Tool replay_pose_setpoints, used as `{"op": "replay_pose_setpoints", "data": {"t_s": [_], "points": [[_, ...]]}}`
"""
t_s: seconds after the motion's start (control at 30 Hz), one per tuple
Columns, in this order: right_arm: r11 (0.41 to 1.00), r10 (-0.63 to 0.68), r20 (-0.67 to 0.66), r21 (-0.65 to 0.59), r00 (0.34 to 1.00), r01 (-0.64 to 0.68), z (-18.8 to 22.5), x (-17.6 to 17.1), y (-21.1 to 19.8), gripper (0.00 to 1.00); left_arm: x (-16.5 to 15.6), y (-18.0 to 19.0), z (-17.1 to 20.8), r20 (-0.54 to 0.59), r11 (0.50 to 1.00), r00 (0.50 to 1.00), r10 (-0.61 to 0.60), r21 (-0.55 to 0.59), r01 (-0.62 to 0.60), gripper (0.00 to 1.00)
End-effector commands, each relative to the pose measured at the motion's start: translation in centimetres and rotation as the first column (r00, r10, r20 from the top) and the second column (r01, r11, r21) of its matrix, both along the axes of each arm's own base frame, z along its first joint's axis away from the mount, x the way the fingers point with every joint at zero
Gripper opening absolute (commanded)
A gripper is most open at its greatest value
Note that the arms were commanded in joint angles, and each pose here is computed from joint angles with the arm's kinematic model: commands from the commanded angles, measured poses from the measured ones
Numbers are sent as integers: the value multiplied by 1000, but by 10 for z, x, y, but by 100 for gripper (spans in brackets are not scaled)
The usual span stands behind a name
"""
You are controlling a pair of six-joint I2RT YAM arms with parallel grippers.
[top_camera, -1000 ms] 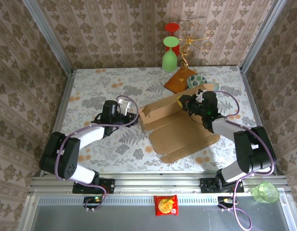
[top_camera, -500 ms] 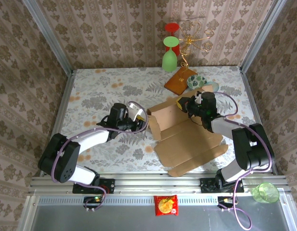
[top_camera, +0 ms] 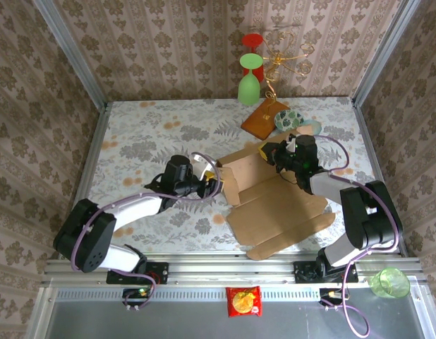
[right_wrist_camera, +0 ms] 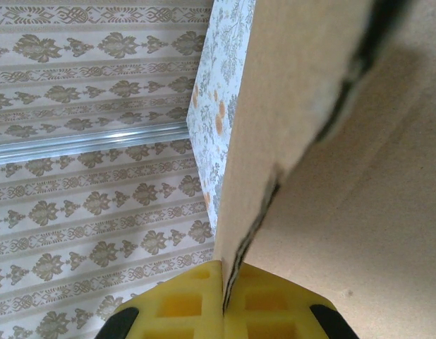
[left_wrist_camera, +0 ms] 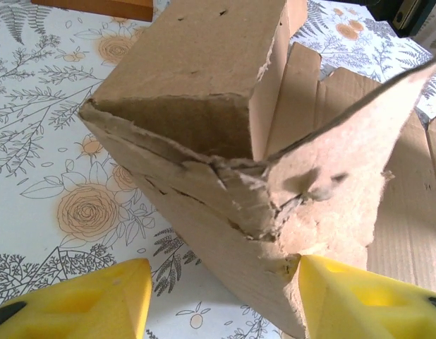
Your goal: Fold the paper box
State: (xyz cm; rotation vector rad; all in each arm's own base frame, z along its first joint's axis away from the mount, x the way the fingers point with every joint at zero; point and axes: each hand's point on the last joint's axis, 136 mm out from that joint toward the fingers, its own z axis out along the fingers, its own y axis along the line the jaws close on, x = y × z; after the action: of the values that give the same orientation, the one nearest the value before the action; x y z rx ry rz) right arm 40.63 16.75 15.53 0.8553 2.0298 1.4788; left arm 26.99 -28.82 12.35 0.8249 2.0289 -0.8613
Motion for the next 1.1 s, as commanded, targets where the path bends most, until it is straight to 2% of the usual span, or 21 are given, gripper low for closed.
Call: {"op": "replay_pose_setpoints", "data": {"t_s": [0.0,0.4,0.53,0.83,1.07], "points": [[1000,6,52,15,999,-7,15,6,2,0,3,2,10,24,997,998,63,-35,-62,59],[996,-13,171,90,985,-2,39,4,2,0,12,-3,7,44,992,991,128,-3,-128,60],[995,1,171,95,985,-17,27,1,3,0,20,-1,1,61,986,985,161,42,-164,58],[993,8,206,114,978,-32,15,-5,-1,0,22,-12,-6,81,982,982,171,66,-177,57],[991,1,216,131,976,-30,14,-9,-5,0,22,-11,-11,132,956,957,260,105,-274,58]]}}
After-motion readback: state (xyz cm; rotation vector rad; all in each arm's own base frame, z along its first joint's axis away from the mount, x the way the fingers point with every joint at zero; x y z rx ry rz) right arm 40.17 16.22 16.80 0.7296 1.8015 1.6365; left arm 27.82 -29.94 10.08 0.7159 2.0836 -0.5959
